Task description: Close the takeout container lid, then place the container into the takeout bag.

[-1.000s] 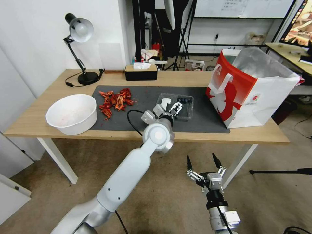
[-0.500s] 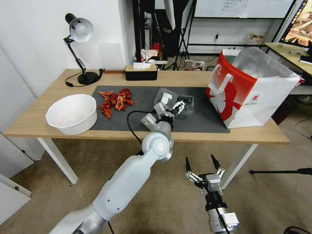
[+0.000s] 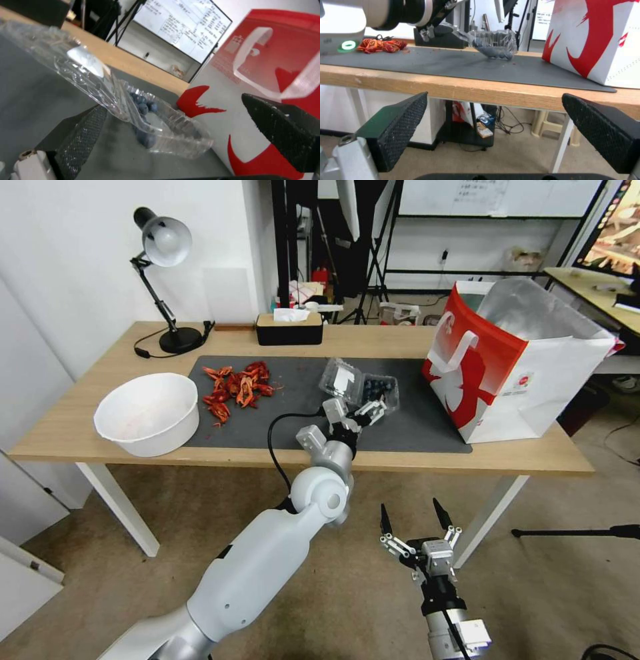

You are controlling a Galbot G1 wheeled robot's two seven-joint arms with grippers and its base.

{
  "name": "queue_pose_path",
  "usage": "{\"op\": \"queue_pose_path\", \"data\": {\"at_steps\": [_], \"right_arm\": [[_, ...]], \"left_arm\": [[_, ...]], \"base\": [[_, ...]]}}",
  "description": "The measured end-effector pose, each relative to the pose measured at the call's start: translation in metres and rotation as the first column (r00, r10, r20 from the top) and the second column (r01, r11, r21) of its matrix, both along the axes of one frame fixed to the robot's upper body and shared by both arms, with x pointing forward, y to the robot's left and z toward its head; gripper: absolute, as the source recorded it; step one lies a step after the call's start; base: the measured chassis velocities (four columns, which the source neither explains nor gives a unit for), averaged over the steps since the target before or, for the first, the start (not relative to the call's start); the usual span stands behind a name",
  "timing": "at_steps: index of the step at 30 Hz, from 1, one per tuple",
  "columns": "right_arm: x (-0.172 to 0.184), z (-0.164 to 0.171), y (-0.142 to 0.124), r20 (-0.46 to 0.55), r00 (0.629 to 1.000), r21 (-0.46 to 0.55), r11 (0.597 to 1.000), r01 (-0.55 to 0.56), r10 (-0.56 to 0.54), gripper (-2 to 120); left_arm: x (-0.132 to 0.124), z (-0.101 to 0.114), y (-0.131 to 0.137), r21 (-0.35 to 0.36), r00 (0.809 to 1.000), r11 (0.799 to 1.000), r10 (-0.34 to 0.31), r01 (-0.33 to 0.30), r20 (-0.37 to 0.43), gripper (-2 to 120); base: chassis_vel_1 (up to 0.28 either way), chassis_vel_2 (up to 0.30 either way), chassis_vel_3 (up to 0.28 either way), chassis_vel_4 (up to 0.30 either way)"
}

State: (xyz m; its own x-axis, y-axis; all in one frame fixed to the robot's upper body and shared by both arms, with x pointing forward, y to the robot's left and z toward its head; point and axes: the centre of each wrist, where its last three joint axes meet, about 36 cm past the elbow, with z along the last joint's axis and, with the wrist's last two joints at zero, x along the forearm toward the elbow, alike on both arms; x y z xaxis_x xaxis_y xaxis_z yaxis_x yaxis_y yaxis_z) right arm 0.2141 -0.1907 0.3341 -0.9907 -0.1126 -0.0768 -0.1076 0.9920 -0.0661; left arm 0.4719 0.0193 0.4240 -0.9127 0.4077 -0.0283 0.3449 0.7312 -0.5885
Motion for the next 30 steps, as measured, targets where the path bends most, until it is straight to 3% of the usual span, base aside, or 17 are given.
{"op": "queue_pose_path", "data": {"at_steps": [9, 13, 22, 30], "right_arm": [[-0.001, 0.001, 0.000, 0.005, 1.000, 0.000, 1.000, 0.000, 0.000, 100], [-0.001, 0.001, 0.000, 0.007, 1.000, 0.000, 1.000, 0.000, 0.000, 100], [-0.001, -0.001, 0.000, 0.007, 1.000, -0.001, 1.000, 0.001, -0.001, 100], [-0.001, -0.001, 0.000, 0.007, 1.000, -0.004, 1.000, 0.003, -0.003, 100]], "left_arm": [[0.000, -0.016, 0.002, 0.183, 0.991, 0.983, -0.032, 0.009, 0.126, 100], [0.004, -0.019, 0.006, 0.229, 0.987, 0.973, -0.042, 0.005, 0.156, 100], [0.011, -0.022, 0.013, 0.293, 0.973, 0.956, -0.073, 0.006, 0.219, 100], [0.013, -0.024, 0.016, 0.299, 0.958, 0.953, -0.121, 0.039, 0.259, 100]], "base": [[0.000, 0.000, 0.000, 0.000], [0.000, 0.000, 0.000, 0.000], [0.000, 0.000, 0.000, 0.000], [0.000, 0.000, 0.000, 0.000]]}}
